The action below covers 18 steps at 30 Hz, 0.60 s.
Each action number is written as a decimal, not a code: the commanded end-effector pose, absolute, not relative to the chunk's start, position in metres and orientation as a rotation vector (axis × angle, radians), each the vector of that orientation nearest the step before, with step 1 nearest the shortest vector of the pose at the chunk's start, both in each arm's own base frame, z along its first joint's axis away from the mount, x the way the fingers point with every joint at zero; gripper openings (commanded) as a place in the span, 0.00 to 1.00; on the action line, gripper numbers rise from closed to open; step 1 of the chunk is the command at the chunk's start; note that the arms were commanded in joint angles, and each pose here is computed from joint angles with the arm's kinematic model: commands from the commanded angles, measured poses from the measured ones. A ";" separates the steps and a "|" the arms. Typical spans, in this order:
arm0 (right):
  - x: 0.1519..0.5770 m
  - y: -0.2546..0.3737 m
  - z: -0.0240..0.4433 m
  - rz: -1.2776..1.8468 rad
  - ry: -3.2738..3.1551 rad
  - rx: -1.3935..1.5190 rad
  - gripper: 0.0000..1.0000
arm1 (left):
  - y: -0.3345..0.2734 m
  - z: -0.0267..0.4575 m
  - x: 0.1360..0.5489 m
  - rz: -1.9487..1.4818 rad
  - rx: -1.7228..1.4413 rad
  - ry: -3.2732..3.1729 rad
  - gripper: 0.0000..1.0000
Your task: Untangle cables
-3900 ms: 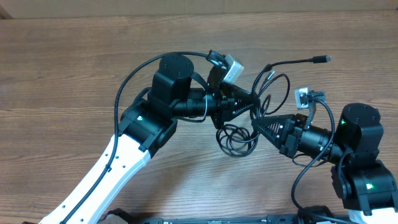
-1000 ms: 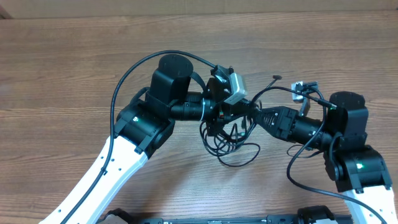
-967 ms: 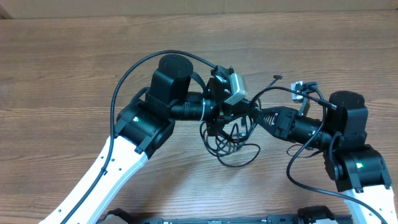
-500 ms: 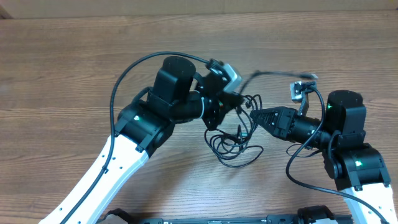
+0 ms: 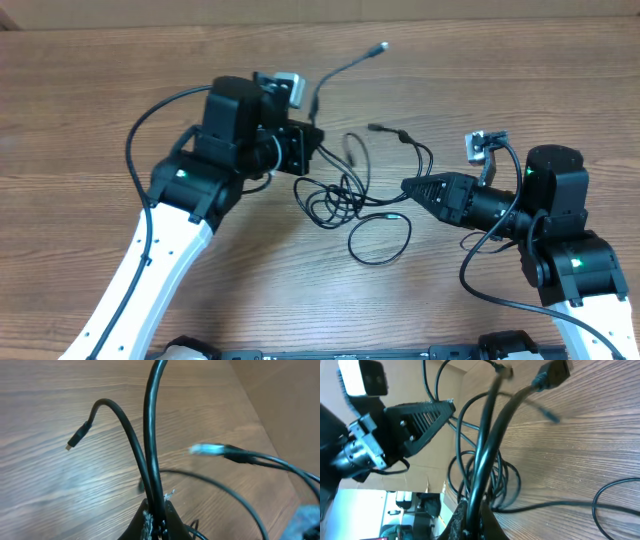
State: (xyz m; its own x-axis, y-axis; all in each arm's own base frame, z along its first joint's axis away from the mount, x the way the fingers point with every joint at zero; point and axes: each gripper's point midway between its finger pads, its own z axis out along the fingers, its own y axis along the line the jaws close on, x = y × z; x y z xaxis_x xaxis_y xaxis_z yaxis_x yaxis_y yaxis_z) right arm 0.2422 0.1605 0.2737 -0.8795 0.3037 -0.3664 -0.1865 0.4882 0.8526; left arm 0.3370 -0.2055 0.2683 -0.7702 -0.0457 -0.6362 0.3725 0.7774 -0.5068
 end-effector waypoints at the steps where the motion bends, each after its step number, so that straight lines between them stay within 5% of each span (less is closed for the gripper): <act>1: 0.241 0.162 0.283 1.378 2.234 0.034 0.04 | -0.176 0.263 0.352 -0.775 0.084 2.341 0.04; 18: 0.227 0.164 0.318 1.389 2.083 -0.097 0.04 | -0.101 0.255 0.373 -0.666 -0.159 2.351 0.04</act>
State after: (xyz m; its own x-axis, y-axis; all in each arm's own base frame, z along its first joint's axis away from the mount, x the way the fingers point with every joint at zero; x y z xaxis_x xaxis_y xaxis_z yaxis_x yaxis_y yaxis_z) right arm 0.2384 0.1637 0.2920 -0.8482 0.2808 -0.4491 -0.2896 0.4641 0.8371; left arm 0.3677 -0.1148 0.2556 -0.7820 -0.3099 -0.5407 0.0528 0.8315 -0.5530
